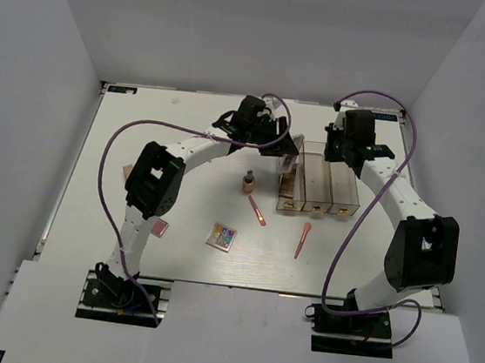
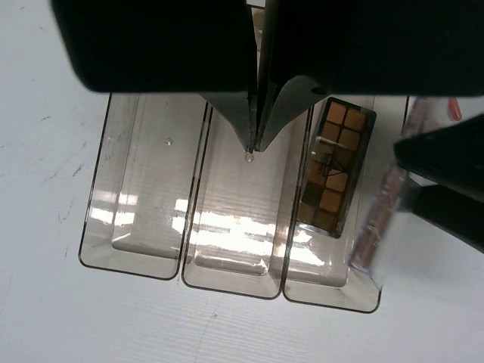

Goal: Organize the makeup

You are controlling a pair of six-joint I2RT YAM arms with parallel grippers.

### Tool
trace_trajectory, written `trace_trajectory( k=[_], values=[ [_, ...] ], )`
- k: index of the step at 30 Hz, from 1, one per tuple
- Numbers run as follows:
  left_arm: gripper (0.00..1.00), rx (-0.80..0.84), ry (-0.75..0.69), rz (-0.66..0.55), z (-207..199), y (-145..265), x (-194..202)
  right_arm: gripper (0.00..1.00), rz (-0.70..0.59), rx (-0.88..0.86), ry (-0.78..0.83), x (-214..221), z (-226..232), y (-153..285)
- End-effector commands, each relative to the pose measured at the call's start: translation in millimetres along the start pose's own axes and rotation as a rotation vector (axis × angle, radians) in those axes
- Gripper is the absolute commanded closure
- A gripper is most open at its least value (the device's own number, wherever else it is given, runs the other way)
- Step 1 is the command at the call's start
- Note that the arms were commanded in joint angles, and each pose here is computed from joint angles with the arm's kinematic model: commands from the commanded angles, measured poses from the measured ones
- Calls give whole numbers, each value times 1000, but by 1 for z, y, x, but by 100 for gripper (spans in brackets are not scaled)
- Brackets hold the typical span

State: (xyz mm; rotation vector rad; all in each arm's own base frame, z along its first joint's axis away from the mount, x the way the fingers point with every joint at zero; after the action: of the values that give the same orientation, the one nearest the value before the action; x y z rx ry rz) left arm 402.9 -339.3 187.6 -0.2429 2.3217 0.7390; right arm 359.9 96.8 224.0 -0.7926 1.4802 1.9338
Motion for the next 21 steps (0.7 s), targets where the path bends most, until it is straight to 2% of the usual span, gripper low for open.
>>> trace_trajectory(
  k=[1,4,7,12,17,19,21],
  values=[
    [72,16,-11,-94,-36,-1,-24,95,-72,5,-22,-11,-2,10],
    [71,-35,-2,-84,-40,-11,-17,95,-73,9,-26,-10,-4,12],
    [64,-123,6,-68,-35,-13,-12,95,-70,9,-31,-8,-5,12],
    [61,-249,8,-47,-32,-12,-3,94,-67,10,-38,-6,-7,13],
    [56,-282,0,-25,-35,-17,5,94,-63,7,-40,-6,-8,12],
    [53,-284,1,-21,-34,-19,6,94,-64,10,-41,-6,-8,12],
    [44,-282,-4,-20,-37,-21,7,93,-64,8,-39,-5,-8,12]
  ],
)
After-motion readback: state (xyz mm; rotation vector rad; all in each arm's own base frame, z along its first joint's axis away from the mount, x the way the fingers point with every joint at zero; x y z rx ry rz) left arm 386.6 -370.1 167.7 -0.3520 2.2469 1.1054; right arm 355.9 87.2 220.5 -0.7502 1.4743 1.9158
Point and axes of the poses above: each gripper's point midway between its finger pads, its own y axis back along the fingers, its own z axis along the line the jaws close on, x = y × z, the point moved 9 cm from there along y, back along the fingers, and after that the axes turned 13 degrees about -y, right-handed, at the moved point
